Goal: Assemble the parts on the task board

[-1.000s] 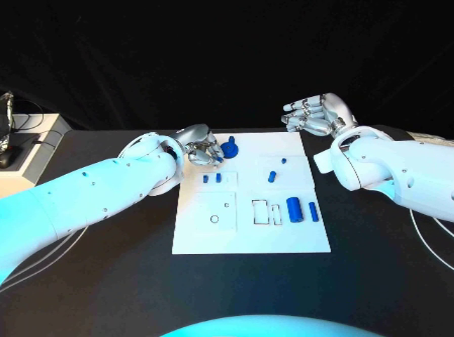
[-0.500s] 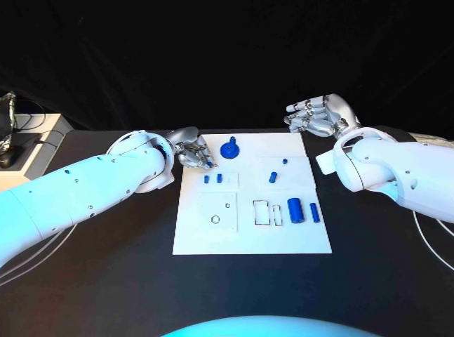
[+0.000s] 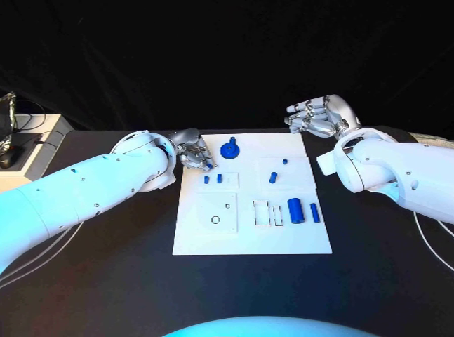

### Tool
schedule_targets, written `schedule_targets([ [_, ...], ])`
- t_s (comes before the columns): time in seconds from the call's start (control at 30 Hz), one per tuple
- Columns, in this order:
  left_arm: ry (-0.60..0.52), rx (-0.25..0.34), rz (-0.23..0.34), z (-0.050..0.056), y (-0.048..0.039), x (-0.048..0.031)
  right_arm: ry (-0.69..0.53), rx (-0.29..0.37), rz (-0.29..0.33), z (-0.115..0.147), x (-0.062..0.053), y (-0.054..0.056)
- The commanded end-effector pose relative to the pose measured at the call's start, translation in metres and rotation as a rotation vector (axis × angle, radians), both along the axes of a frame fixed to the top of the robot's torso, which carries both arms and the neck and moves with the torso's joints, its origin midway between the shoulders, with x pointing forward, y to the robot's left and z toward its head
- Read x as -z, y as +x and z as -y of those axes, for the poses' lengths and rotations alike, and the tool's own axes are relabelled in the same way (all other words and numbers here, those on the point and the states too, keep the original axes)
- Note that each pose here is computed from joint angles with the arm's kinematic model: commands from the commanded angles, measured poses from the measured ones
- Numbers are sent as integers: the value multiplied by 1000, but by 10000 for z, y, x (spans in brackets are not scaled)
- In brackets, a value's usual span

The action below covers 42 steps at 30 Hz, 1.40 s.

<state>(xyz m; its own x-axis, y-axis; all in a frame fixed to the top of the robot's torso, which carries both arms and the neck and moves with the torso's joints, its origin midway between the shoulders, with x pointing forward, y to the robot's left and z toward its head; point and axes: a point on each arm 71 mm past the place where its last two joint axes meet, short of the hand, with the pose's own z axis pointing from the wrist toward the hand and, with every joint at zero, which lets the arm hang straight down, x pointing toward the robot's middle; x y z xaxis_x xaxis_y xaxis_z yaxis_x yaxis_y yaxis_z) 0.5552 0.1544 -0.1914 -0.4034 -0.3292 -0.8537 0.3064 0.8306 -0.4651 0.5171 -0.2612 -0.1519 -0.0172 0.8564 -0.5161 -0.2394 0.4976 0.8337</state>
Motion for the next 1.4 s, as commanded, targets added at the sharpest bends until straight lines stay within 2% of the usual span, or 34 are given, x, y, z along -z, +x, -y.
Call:
schedule_targets([
  [0.03, -1, -10, 20, 16, 15, -16, -2, -18, 2, -22, -2, -4],
  [0.47, -11, -11, 43, 65, 21, -31, -2, -20, 3, -28, -1, -2],
  [0.9, -14, -3, 32, 114, 16, -24, -2, -22, 3, -36, -1, -1],
  [1.4, 10, 8, -4, 166, 19, 34, -1, -26, 3, -47, -2, -5],
])
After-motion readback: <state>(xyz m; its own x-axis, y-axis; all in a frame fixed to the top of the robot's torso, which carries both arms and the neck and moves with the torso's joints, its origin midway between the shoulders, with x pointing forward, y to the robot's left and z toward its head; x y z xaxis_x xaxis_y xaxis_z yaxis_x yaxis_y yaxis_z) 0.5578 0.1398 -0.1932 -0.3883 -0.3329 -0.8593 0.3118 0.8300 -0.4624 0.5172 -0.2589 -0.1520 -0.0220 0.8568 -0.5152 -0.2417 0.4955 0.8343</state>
